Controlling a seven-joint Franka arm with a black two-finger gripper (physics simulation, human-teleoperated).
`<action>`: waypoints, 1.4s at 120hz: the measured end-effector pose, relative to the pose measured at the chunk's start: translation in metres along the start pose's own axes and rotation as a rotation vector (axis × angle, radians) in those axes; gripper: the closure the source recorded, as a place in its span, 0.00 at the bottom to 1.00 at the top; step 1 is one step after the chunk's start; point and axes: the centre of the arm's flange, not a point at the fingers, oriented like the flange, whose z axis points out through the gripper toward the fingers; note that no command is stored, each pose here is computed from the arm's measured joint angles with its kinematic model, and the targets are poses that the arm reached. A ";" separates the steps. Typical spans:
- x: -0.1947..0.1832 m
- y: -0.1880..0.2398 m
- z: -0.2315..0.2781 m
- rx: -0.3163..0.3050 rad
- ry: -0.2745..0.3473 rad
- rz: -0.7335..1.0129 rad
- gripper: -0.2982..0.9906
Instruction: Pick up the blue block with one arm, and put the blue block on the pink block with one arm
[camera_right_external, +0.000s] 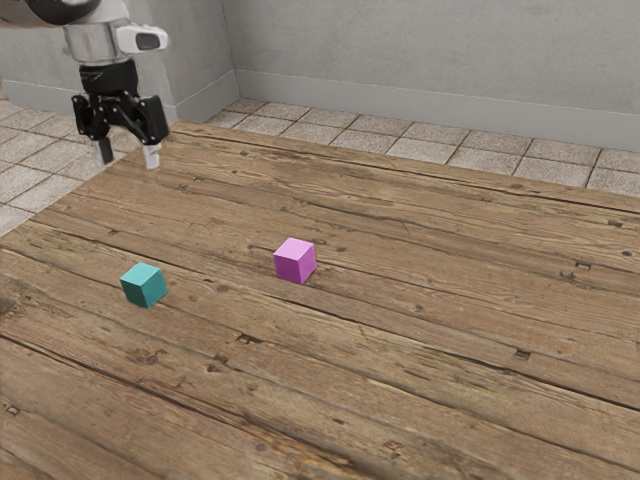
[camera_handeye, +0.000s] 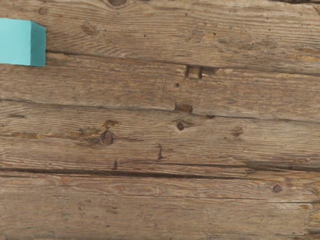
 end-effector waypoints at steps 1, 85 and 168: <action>0.001 -0.003 -0.001 -0.001 0.015 -0.004 0.25; 0.027 -0.031 0.032 0.014 0.316 0.014 0.25; 0.042 -0.138 0.190 0.159 0.292 -0.030 0.25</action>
